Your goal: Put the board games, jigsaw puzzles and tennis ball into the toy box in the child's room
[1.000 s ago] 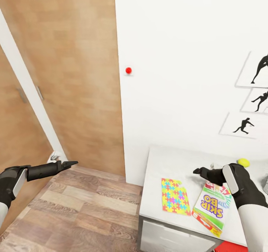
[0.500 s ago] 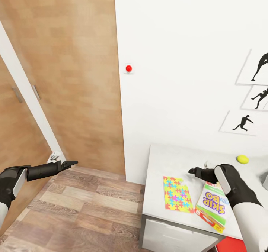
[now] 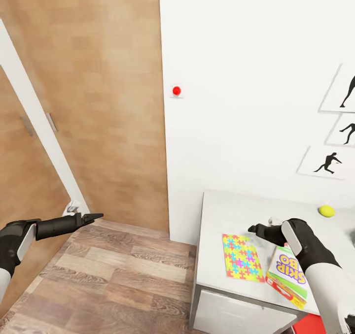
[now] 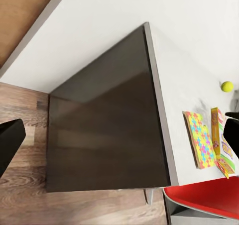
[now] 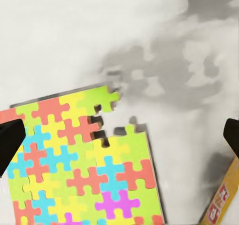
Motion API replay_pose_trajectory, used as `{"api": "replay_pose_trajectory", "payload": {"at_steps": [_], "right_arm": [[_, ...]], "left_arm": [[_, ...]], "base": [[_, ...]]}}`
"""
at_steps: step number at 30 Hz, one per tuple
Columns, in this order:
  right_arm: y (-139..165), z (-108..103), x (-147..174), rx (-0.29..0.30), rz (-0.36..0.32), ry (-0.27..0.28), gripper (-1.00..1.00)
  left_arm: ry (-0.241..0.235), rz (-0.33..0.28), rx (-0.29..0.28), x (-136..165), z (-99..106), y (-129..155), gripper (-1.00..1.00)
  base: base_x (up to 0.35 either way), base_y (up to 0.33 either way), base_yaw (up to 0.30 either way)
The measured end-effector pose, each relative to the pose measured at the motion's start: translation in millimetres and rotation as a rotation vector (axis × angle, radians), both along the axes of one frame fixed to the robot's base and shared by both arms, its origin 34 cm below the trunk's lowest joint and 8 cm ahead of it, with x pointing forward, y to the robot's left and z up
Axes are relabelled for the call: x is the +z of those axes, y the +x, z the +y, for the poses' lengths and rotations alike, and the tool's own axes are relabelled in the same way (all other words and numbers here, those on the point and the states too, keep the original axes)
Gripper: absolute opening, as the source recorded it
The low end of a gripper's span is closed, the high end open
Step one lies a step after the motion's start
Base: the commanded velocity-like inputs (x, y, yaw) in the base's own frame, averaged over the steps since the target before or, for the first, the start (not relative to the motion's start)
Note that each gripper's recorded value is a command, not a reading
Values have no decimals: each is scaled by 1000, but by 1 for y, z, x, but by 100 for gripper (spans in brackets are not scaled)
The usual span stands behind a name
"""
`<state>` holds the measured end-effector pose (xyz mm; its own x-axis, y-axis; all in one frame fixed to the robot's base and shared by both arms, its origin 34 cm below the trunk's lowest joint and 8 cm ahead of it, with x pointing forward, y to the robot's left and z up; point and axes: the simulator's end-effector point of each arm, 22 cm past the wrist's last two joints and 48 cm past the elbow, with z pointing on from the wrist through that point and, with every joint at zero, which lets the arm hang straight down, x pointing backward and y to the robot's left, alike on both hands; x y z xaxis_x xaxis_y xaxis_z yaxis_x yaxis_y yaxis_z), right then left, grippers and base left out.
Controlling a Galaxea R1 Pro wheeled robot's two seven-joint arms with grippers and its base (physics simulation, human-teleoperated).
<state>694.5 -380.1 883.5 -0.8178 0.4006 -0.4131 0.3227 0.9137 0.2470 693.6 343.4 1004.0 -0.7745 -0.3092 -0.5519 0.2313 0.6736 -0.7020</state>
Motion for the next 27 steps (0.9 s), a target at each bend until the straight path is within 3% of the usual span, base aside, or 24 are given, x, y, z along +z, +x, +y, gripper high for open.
{"api": "replay_pose_trajectory", "payload": {"at_steps": [7, 13, 27], "right_arm": [[-1, 0, -2, -1, 8, 7, 100], [-1, 1, -2, 3, 10, 7, 100], [-2, 13, -8, 70, 16, 12, 100]], "left_arm": [[-1, 2, -1, 0, -1, 0, 100], [-2, 1, -2, 0, -2, 0, 100], [-2, 10, -3, -5, -2, 0, 100]], "base": [[33, 131, 0], [98, -60, 0], [27, -23, 0]]}}
